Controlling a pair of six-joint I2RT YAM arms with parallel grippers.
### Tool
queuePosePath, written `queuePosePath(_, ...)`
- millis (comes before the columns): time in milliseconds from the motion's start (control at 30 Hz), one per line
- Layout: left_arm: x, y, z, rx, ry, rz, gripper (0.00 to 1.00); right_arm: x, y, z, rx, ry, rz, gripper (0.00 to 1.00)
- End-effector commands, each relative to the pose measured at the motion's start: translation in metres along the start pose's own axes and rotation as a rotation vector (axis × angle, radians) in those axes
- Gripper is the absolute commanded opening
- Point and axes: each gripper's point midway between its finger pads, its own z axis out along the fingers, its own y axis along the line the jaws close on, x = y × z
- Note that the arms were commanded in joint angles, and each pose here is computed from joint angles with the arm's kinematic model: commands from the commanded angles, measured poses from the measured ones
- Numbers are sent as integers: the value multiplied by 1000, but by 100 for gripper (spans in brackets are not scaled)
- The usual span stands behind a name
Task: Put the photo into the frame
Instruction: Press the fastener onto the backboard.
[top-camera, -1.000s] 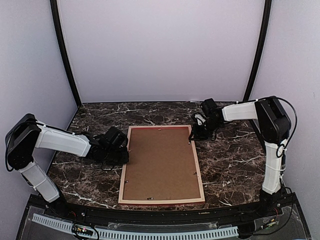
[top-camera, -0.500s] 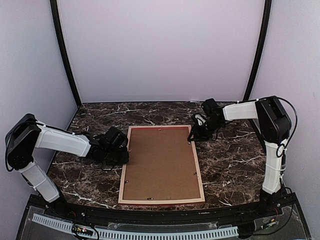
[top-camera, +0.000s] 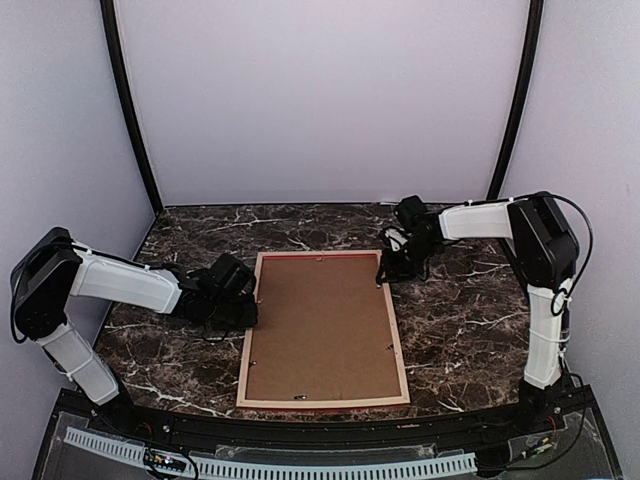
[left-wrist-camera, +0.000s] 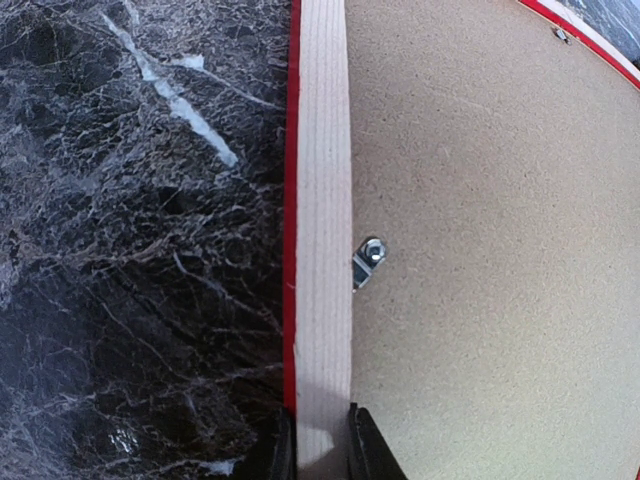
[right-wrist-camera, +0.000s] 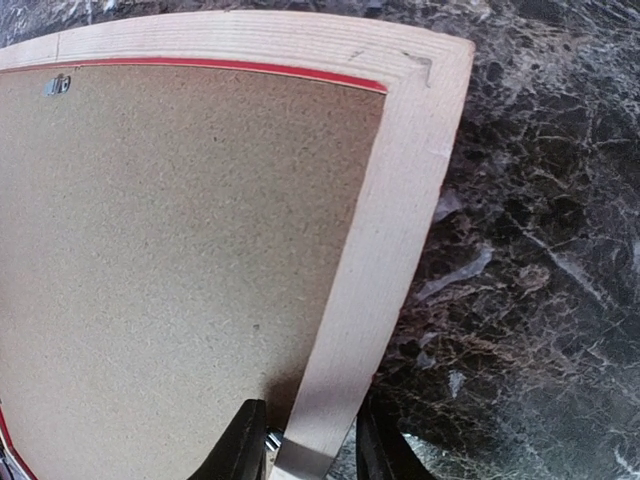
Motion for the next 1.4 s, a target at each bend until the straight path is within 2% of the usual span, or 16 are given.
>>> queuePosePath(0, 21, 18, 0, -59, 77, -18, 0, 26, -18, 15, 84, 105, -4, 27)
queuePosePath(333, 21, 19, -1, -63, 76, -17, 0, 29, -9, 17, 17, 144, -34, 17)
queuePosePath(467, 21, 19, -1, -64, 76, -18, 0, 28, 7, 15, -125, 144, -23, 16)
queuePosePath(567, 21, 20, -1, -64, 77, -18, 0, 22, 15, 9, -220, 120, 5, 19)
queuePosePath(700, 22, 20, 0, -64, 78, -18, 0, 16, 20, 6, -272, 102, 27, 31)
queuePosePath(967, 21, 18, 0, -61, 78, -15, 0, 15, 11, 7, -122, 88, 22, 41)
queuePosePath(1100, 21, 17, 1, -59, 82, -12, 0, 21, 1, 12, 22, 94, 1, 42)
queuePosePath(1367, 21, 17, 1, -61, 85, -10, 0, 29, -5, 17, 129, 108, -24, 40)
